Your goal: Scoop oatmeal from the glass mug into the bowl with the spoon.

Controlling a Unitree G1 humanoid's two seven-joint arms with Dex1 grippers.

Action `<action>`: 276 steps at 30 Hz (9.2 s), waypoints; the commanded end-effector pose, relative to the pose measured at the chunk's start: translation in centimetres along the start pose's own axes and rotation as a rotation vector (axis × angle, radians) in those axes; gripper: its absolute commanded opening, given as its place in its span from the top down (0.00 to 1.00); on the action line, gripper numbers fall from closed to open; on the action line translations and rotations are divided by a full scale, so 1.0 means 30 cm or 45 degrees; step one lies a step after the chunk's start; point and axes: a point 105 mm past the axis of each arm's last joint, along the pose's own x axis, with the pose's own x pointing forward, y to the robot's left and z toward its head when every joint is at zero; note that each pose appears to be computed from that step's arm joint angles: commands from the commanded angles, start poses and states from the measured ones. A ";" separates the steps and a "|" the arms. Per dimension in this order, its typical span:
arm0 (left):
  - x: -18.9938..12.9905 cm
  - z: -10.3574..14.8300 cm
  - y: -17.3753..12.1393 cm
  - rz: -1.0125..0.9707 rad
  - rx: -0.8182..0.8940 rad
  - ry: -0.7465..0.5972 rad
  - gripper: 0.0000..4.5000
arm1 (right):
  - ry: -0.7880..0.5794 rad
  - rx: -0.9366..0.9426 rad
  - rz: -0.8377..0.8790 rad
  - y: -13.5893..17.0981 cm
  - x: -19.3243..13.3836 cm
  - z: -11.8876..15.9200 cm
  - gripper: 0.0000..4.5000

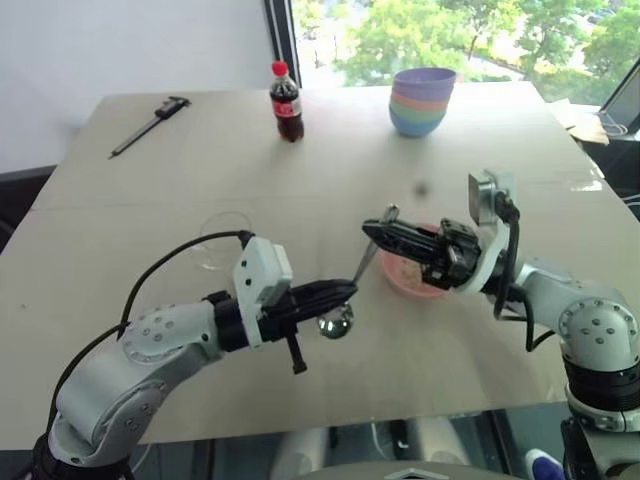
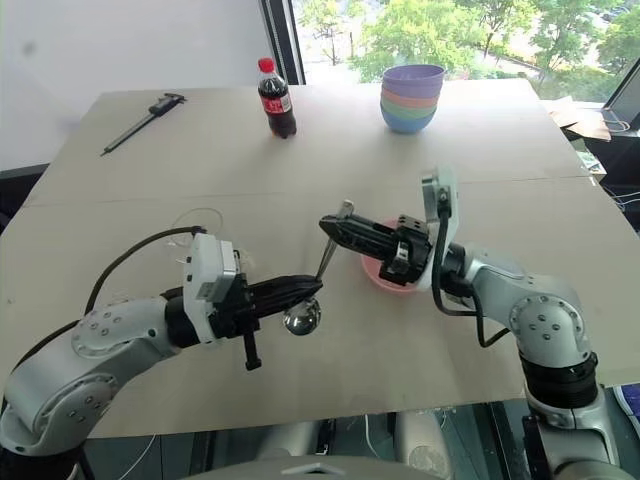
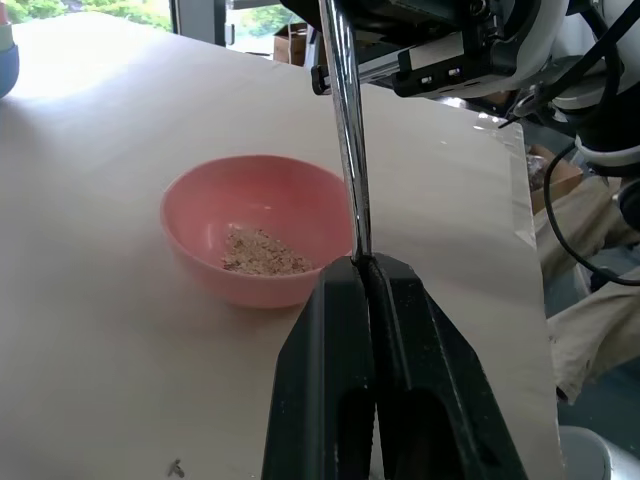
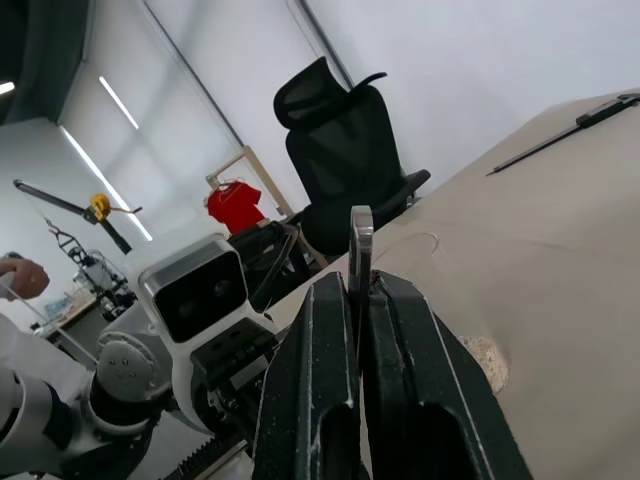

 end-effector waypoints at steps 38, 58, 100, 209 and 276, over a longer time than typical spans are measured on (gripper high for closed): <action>-0.096 0.081 0.115 0.624 0.194 -0.176 0.35 | 0.020 0.051 -0.213 -0.078 -0.118 0.023 1.00; -0.558 -0.236 0.104 1.738 0.759 0.293 0.35 | 0.085 0.339 -0.478 -0.188 -0.194 0.047 1.00; -0.402 -0.267 0.442 1.295 0.170 -0.022 1.00 | 0.033 0.220 -0.579 -0.223 -0.220 0.041 1.00; 0.052 -0.223 0.556 0.836 0.293 -0.081 1.00 | -0.293 0.614 -0.684 -0.276 -0.221 0.321 1.00; 0.055 -0.277 0.468 0.986 -0.011 -0.181 1.00 | 0.176 -0.261 -0.374 -0.136 0.207 0.186 1.00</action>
